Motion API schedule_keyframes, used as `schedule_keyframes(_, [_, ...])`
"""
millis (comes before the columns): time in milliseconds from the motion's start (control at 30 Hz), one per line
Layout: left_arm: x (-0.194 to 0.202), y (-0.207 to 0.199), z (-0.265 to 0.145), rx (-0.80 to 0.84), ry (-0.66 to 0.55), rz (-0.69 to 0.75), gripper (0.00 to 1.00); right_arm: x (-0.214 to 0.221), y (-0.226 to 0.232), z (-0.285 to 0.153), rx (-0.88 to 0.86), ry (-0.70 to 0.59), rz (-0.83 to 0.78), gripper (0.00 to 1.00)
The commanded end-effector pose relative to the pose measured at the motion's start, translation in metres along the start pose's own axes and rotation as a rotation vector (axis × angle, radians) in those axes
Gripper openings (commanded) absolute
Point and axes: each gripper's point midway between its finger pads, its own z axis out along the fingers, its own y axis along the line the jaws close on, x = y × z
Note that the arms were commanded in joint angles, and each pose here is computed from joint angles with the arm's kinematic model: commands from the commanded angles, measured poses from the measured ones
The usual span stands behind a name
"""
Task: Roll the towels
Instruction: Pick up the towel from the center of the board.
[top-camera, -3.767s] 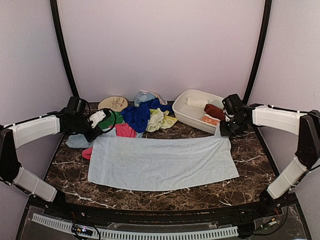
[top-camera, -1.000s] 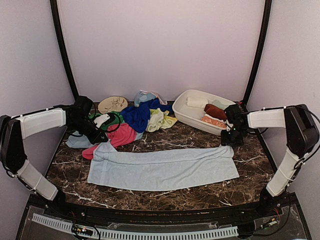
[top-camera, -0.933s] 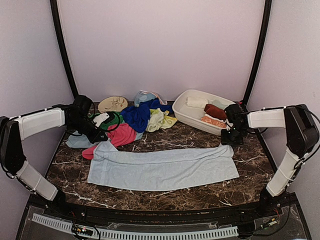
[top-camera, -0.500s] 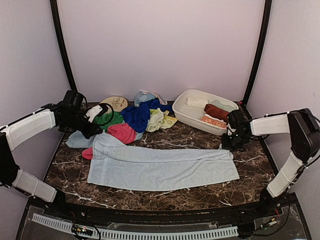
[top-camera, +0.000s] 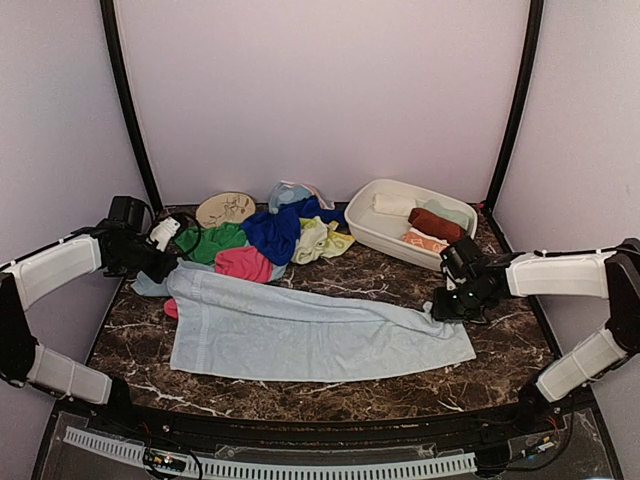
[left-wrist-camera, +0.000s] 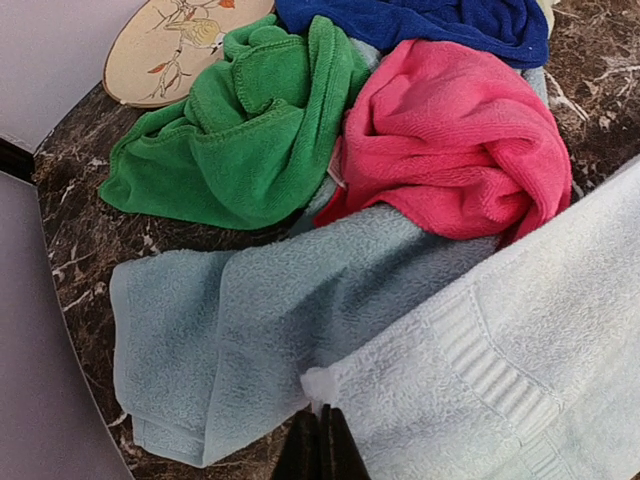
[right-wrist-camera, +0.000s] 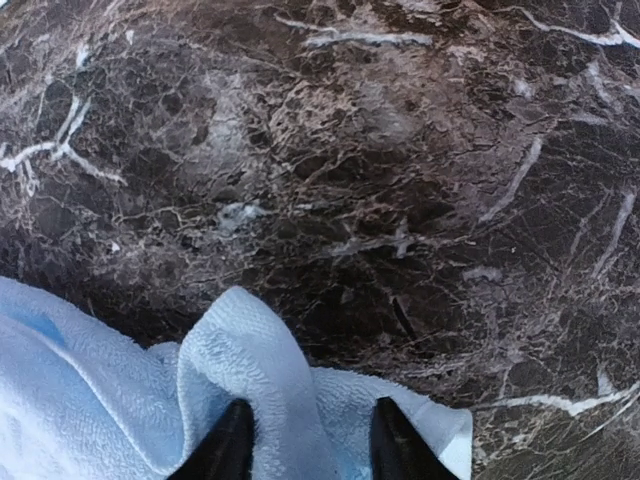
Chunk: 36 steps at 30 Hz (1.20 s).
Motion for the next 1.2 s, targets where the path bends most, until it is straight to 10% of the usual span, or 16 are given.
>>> schedule_keyframes(0, [-0.009,0.02,0.001,-0.078,-0.028,0.003,0.0,-0.036,0.007,-0.018,-0.041,-0.071,0.018,0.55])
schedule_keyframes(333, [-0.012,0.016,0.003,-0.032,-0.023,-0.031,0.0,-0.057,0.045,-0.001,-0.194,0.021,-0.083,0.61])
schedule_keyframes(667, [-0.012,0.011,0.004,-0.004,-0.023,-0.038,0.0,-0.05,-0.013,0.001,0.004,0.01,0.001,0.63])
schedule_keyframes(1167, [-0.01,0.006,0.002,0.019,-0.02,-0.041,0.0,-0.023,0.0,0.027,-0.09,0.131,0.002,0.45])
